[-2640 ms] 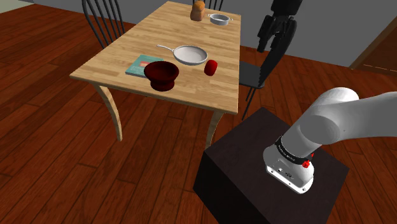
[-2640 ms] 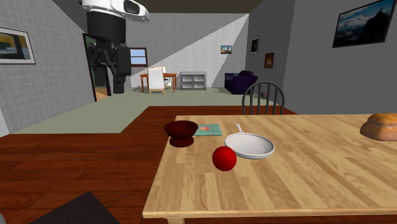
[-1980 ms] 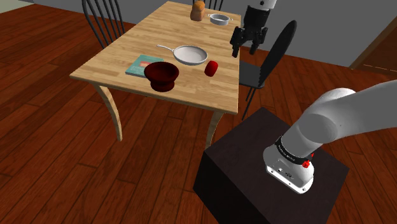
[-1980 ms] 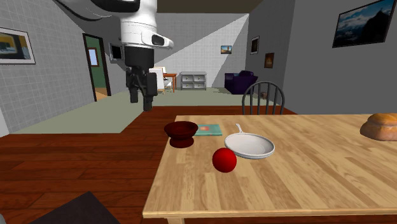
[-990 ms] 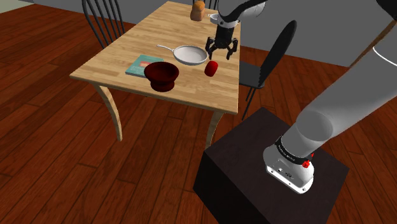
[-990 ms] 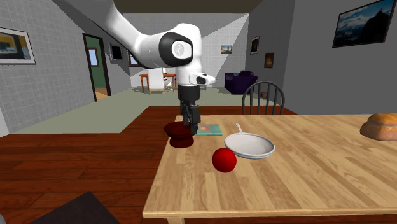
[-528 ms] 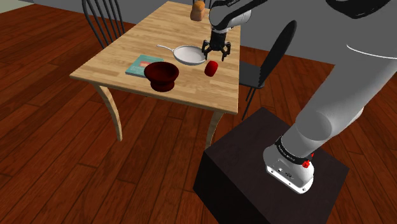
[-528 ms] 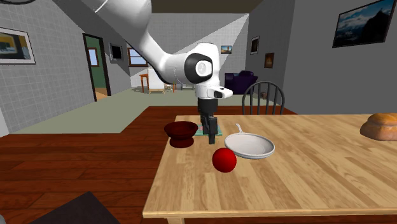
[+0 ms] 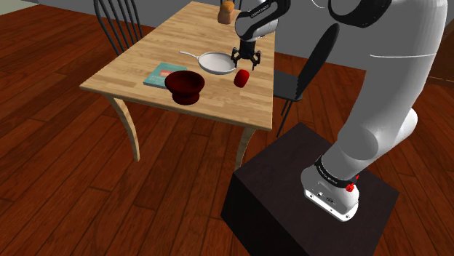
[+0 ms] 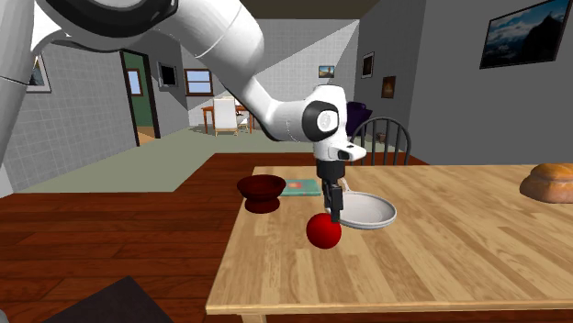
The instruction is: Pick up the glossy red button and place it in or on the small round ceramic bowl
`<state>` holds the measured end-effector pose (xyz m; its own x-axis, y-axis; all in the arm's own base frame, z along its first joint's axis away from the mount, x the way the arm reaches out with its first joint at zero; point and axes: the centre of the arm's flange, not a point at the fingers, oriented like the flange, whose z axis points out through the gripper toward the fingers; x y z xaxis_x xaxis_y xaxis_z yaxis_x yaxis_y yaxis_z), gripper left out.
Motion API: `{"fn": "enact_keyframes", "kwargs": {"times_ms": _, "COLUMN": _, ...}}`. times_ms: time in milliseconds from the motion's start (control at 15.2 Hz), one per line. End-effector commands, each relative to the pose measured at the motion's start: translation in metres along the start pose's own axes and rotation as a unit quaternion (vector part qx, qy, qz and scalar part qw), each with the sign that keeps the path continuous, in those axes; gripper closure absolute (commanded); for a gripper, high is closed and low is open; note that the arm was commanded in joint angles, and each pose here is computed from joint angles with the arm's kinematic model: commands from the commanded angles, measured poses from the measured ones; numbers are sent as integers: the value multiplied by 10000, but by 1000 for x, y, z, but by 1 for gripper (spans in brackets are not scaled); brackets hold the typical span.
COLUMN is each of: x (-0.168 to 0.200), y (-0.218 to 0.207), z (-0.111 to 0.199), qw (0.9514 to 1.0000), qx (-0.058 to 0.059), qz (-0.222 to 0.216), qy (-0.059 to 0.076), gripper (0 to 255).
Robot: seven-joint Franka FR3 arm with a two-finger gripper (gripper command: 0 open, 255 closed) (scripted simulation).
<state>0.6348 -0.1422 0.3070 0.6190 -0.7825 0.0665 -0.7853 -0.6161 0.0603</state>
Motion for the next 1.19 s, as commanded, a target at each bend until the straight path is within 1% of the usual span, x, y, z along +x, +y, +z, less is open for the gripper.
{"fn": "enact_keyframes", "kwargs": {"times_ms": 0, "x": 4, "y": -2, "z": 13, "qw": 10000, "qx": -9, "qz": 59, "qy": 14, "gripper": 0}}
{"fn": "enact_keyframes", "kwargs": {"times_ms": 396, "x": 4, "y": -1, "z": 42, "qw": 10000, "qx": -9, "qz": 59, "qy": 14, "gripper": 0}}
{"fn": "enact_keyframes", "kwargs": {"times_ms": 924, "x": 4, "y": -1, "z": 42, "qw": 10000, "qx": -9, "qz": 59, "qy": 14, "gripper": 0}}
{"fn": "enact_keyframes", "kwargs": {"times_ms": 990, "x": 4, "y": -1, "z": 42, "qw": 10000, "qx": -9, "qz": 59, "qy": 14, "gripper": 255}}
{"fn": "enact_keyframes", "kwargs": {"times_ms": 1122, "x": 4, "y": -2, "z": 42, "qw": 10000, "qx": -9, "qz": 59, "qy": 14, "gripper": 255}}
